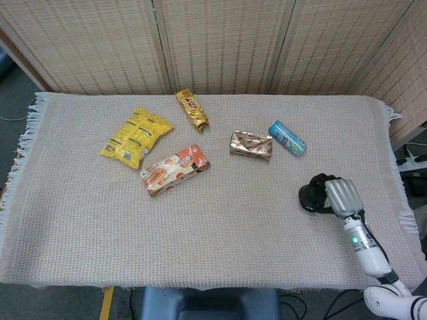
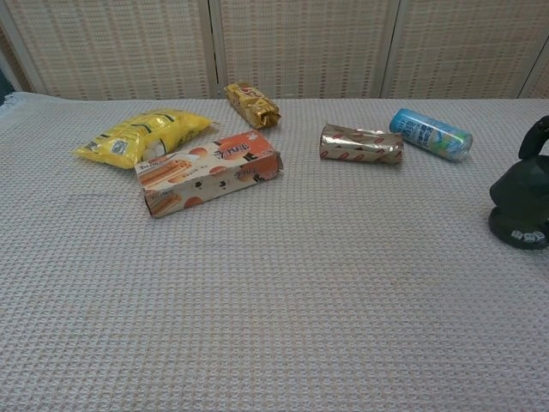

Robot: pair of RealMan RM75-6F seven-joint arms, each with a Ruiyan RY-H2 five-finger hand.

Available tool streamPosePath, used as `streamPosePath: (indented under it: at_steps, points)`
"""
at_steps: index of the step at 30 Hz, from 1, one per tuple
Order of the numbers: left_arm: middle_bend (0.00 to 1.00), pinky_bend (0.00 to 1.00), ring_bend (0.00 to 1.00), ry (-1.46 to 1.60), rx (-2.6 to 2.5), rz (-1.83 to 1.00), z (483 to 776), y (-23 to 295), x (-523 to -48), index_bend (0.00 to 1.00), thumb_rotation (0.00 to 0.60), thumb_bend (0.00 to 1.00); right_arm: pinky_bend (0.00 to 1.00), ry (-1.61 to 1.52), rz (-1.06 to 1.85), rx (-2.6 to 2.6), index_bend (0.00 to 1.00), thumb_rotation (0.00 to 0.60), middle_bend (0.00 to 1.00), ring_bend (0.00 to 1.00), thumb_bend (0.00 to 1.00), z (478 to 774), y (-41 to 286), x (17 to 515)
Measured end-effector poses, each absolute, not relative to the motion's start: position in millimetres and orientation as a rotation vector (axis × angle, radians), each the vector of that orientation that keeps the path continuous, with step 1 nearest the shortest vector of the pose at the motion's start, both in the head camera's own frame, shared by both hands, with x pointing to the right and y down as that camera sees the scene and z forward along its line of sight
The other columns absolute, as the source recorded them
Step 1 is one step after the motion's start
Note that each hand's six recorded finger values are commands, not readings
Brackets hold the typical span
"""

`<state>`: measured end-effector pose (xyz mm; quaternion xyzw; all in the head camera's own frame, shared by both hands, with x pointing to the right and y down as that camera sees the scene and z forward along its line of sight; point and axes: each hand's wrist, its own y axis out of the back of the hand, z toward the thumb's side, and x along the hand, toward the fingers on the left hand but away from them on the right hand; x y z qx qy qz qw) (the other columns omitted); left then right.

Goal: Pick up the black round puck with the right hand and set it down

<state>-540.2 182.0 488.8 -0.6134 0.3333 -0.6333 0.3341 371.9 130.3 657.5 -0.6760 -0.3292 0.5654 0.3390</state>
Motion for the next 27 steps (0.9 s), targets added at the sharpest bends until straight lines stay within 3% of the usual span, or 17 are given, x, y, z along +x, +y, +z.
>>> streamPosePath:
  at_steps: [7, 12, 16, 19, 20, 24, 27]
  points:
    - [0.00, 0.19, 0.00, 0.874, -1.604, -1.649, 488, 182, -540, 0.17, 0.600, 0.44, 0.49, -0.813, 1.554, -1.659, 0.48, 0.600, 0.41, 0.44, 0.19, 641, 142, 399]
    - [0.00, 0.19, 0.00, 0.868, -1.603, -1.647, 489, 183, -538, 0.17, 0.600, 0.44, 0.49, -0.739, 1.702, -1.567, 0.48, 0.600, 0.41, 0.44, 0.19, 629, 168, 426]
    - [0.00, 0.19, 0.00, 0.865, -1.605, -1.649, 489, 183, -538, 0.17, 0.600, 0.44, 0.49, -0.707, 1.743, -1.567, 0.46, 0.600, 0.41, 0.41, 0.19, 633, 178, 434]
    - [0.00, 0.19, 0.00, 0.867, -1.605, -1.651, 489, 183, -539, 0.17, 0.600, 0.44, 0.48, -0.672, 1.775, -1.590, 0.37, 0.600, 0.36, 0.28, 0.19, 641, 183, 437]
    - [0.00, 0.19, 0.00, 0.868, -1.605, -1.650, 489, 183, -539, 0.17, 0.600, 0.44, 0.45, -0.661, 1.786, -1.600, 0.32, 0.600, 0.29, 0.21, 0.19, 644, 185, 438]
    - [0.00, 0.19, 0.00, 0.868, -1.606, -1.650, 489, 183, -539, 0.17, 0.600, 0.44, 0.24, -0.620, 1.824, -1.642, 0.09, 0.600, 0.08, 0.02, 0.19, 654, 190, 443]
    - [0.00, 0.19, 0.00, 0.865, -1.606, -1.652, 490, 183, -539, 0.17, 0.600, 0.44, 0.11, -0.621, 1.817, -1.657, 0.01, 0.600, 0.01, 0.00, 0.19, 652, 189, 444]
